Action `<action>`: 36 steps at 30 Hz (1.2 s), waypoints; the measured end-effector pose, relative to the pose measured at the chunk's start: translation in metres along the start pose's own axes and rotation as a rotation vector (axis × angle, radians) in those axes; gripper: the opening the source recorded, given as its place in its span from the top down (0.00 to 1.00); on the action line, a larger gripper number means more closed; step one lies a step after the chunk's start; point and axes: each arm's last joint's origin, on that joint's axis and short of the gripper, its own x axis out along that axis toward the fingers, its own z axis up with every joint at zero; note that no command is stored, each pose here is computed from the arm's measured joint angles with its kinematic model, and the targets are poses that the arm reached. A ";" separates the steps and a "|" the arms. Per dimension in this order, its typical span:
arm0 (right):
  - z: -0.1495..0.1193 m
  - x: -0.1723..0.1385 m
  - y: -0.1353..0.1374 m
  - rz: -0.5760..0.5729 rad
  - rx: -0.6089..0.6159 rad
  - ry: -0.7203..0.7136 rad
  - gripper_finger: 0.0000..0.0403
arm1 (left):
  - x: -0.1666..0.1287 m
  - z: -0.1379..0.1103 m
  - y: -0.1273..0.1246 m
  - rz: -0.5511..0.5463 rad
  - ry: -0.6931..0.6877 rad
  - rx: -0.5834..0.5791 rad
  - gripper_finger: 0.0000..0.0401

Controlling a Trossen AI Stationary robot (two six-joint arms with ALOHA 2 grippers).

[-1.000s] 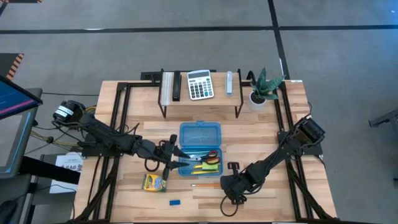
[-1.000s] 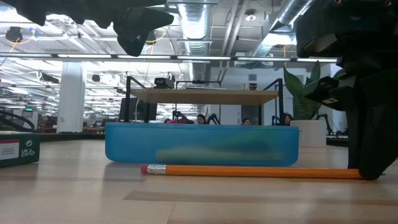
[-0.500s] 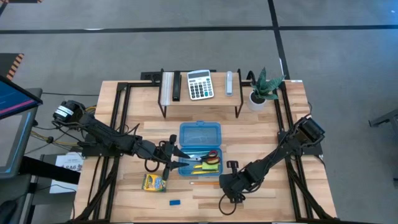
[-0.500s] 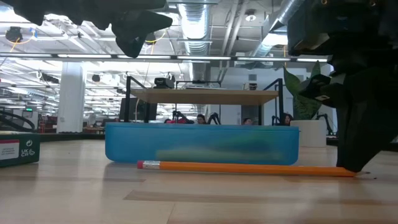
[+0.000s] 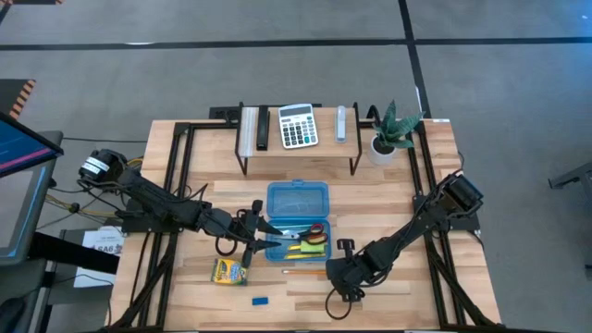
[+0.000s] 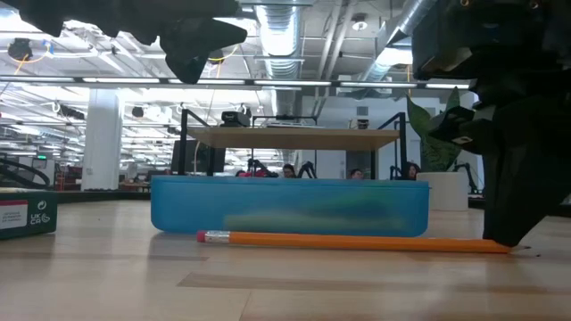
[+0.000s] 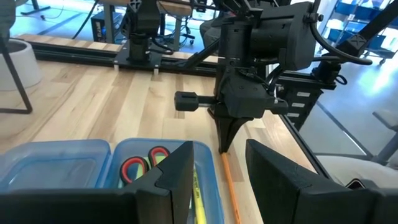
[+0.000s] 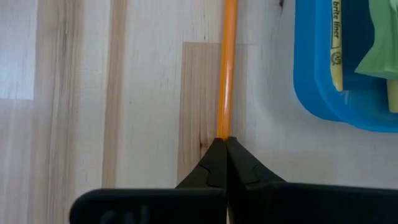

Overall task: Pack school essentials
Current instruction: Put the orange pencil into the blue supply box

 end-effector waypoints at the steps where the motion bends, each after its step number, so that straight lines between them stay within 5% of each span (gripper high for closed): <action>1: 0.000 -0.001 0.000 0.002 0.001 -0.002 1.00 | 0.000 0.000 0.000 0.000 0.000 0.000 0.67; 17: 0.010 -0.030 0.000 0.051 0.010 -0.087 0.99 | 0.000 0.001 0.001 0.025 -0.009 -0.002 0.67; 28: 0.012 -0.027 0.002 0.064 -0.014 -0.113 0.81 | 0.003 -0.003 -0.002 0.007 -0.006 -0.006 0.67; 36: 0.011 -0.027 0.002 0.048 -0.023 -0.113 0.76 | 0.031 -0.030 -0.033 -0.072 0.147 0.047 0.67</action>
